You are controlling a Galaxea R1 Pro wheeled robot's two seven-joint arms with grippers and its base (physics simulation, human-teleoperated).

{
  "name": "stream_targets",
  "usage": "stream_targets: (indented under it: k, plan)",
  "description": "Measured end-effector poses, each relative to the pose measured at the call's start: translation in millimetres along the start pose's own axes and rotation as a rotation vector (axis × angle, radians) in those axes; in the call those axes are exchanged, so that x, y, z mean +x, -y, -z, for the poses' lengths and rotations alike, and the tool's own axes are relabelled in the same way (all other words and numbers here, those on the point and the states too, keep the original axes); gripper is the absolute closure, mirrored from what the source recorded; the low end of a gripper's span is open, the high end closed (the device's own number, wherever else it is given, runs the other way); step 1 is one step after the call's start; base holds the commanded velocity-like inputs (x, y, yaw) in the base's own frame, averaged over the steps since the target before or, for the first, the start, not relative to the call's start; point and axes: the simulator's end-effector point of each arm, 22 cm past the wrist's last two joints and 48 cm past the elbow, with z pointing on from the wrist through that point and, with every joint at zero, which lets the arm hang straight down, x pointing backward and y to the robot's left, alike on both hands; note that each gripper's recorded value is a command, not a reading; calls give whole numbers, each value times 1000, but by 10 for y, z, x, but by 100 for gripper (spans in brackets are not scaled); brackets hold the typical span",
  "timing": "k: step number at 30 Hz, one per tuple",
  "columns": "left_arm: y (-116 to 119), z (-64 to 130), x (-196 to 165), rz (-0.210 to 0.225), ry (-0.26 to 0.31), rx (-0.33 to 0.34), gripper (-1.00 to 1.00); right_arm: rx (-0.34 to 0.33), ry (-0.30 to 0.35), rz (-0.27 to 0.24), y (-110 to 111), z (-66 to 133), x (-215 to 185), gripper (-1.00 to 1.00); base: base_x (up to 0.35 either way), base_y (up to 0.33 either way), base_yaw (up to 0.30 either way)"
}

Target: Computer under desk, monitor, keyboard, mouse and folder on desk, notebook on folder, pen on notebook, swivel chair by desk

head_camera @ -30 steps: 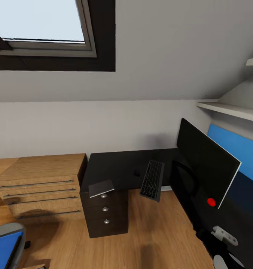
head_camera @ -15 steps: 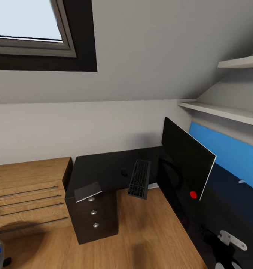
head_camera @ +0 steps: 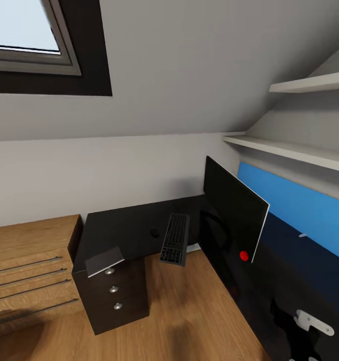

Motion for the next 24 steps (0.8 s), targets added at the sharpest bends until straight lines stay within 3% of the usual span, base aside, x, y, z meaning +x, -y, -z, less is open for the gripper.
stream_targets:
  k: [6, 24]
  plan:
    - [7, 2, 6, -1, -1, 1, -100, -6, 30, 68, -7, 10, -5, -100, 0, 0, -5]
    - [59, 15, 5, -11, 1, 11, -100, -1, 34, 73, 20, 6, -16, -100, 39, -4, 0]
